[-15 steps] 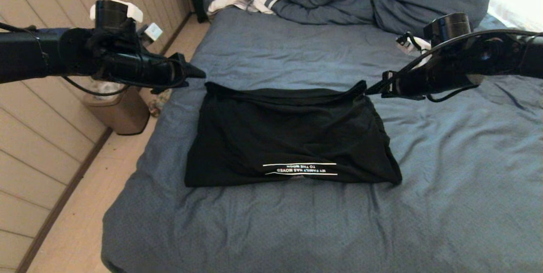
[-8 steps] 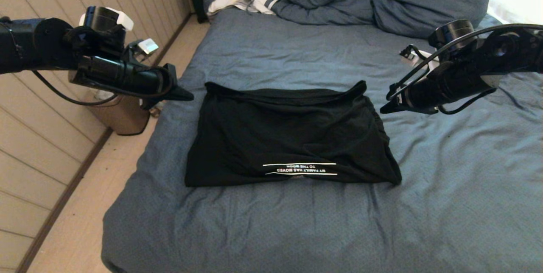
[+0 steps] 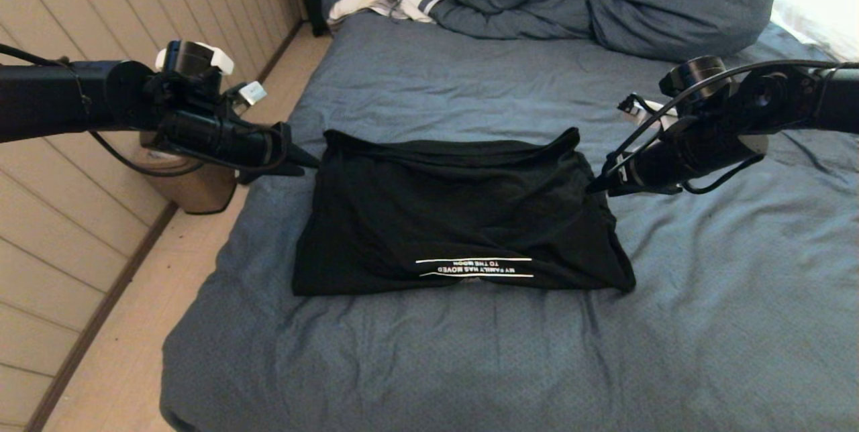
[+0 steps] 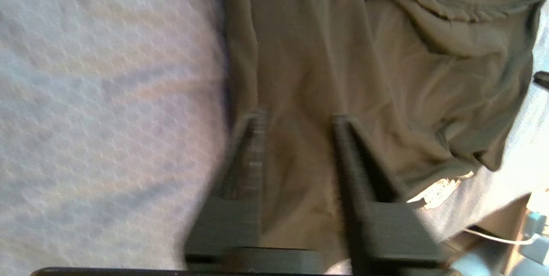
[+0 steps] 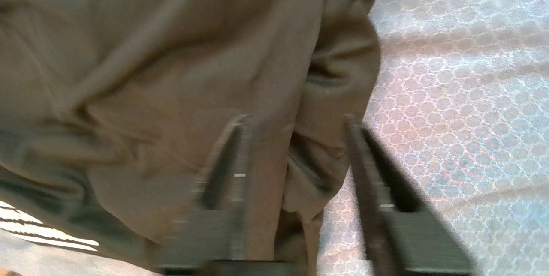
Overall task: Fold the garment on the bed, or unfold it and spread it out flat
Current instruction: Fold the black T-shirt
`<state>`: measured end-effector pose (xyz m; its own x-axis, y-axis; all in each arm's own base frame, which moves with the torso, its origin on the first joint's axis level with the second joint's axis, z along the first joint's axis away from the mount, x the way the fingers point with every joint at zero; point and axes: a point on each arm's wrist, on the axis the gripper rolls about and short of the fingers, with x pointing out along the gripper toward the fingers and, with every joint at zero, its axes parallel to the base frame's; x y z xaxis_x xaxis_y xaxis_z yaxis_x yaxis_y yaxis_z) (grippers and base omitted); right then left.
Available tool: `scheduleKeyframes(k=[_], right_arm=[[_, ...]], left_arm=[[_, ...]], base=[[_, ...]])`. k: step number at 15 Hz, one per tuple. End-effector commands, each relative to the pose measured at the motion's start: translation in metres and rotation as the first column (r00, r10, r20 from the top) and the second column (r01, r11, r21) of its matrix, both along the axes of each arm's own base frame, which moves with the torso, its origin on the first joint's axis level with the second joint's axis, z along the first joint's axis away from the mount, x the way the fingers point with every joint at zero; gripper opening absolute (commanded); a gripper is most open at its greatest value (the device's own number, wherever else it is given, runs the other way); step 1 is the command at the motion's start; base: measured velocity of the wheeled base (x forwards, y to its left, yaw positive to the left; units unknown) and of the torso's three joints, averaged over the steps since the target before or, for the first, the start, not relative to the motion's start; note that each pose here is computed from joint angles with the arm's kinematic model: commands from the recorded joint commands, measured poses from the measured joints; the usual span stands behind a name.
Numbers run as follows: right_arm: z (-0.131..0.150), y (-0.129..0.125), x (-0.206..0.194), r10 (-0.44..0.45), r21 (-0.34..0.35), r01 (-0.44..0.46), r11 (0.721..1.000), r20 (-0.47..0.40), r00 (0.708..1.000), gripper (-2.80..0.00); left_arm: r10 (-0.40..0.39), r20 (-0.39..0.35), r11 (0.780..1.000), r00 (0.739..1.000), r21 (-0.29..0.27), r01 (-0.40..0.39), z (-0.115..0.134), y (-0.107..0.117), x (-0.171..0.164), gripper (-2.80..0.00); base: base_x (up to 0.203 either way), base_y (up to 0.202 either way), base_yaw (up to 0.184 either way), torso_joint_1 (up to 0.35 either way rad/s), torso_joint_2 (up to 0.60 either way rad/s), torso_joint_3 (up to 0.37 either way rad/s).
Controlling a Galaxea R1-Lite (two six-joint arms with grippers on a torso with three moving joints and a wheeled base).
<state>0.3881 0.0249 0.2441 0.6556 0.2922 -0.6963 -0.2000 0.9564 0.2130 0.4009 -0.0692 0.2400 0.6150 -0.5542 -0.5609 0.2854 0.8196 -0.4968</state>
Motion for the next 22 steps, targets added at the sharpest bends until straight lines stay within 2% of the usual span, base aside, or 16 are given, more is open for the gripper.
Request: scheduleKeyframes(k=[1, 4, 5, 6, 8, 9, 12, 15, 20, 22], right_arm=[[-0.006, 0.0, 0.001, 0.005, -0.004, -0.005, 1.0, -0.023, 1.0, 0.0], [-0.006, -0.002, 0.001, 0.005, -0.007, -0.005, 1.0, -0.023, 1.0, 0.0], [-0.008, 0.0, 0.002, 0.008, -0.007, -0.008, 1.0, -0.027, 1.0, 0.0], [-0.012, 0.0, 0.004, 0.01, -0.007, -0.01, 1.0, -0.035, 0.999, 0.0], [-0.013, -0.001, 0.006, 0.008, -0.006, -0.008, 1.0, -0.037, 0.999, 0.0], [-0.013, -0.001, 0.006, 0.006, -0.004, -0.006, 1.0, -0.038, 0.999, 0.0], [-0.017, -0.002, 0.009, 0.005, -0.004, -0.005, 1.0, -0.045, 0.999, 0.0], [-0.014, -0.003, 0.01, -0.007, 0.006, 0.007, 1.0, -0.036, 0.999, 0.0], [-0.009, -0.007, 0.008, -0.018, 0.007, 0.018, 1.0, -0.022, 1.0, 0.0], [-0.009, -0.007, 0.008, -0.019, 0.008, 0.019, 1.0, -0.022, 1.0, 0.0]], left_arm=[[-0.011, -0.011, 1.0, 1.0, 0.026, 0.012, -0.01, -0.001, 0.006, 0.0], [-0.011, -0.091, 0.993, 0.996, 0.118, 0.021, -0.04, 0.003, 0.004, 0.0], [-0.012, -0.131, 0.99, 0.991, 0.138, 0.03, -0.053, 0.004, 0.001, 0.0], [-0.018, -0.131, 0.988, 0.991, 0.148, 0.038, -0.064, 0.005, 0.001, 0.0], [-0.025, 0.01, 0.99, 1.0, 0.138, 0.023, -0.065, 0.004, 0.01, 0.0], [-0.027, 0.05, 0.991, 0.998, 0.134, 0.02, -0.065, 0.004, 0.01, 0.0], [-0.04, 0.075, 0.994, 0.996, 0.102, 0.032, -0.06, 0.006, 0.011, 0.0], [-0.077, 0.118, 0.997, 0.99, 0.02, 0.075, -0.046, 0.011, 0.015, 0.0], [-0.129, 0.14, 0.991, 0.982, -0.024, 0.134, -0.048, 0.014, 0.015, 0.0], [-0.155, 0.128, 0.987, 0.98, -0.014, 0.158, -0.057, 0.013, 0.016, 0.0]], base=[[0.0, 0.0, 0.0, 0.0, 0.0, 0.0], [0.0, 0.0, 0.0, 0.0, 0.0, 0.0], [0.0, 0.0, 0.0, 0.0, 0.0, 0.0], [0.0, 0.0, 0.0, 0.0, 0.0, 0.0], [0.0, 0.0, 0.0, 0.0, 0.0, 0.0], [0.0, 0.0, 0.0, 0.0, 0.0, 0.0], [0.0, 0.0, 0.0, 0.0, 0.0, 0.0], [0.0, 0.0, 0.0, 0.0, 0.0, 0.0], [0.0, 0.0, 0.0, 0.0, 0.0, 0.0], [0.0, 0.0, 0.0, 0.0, 0.0, 0.0]])
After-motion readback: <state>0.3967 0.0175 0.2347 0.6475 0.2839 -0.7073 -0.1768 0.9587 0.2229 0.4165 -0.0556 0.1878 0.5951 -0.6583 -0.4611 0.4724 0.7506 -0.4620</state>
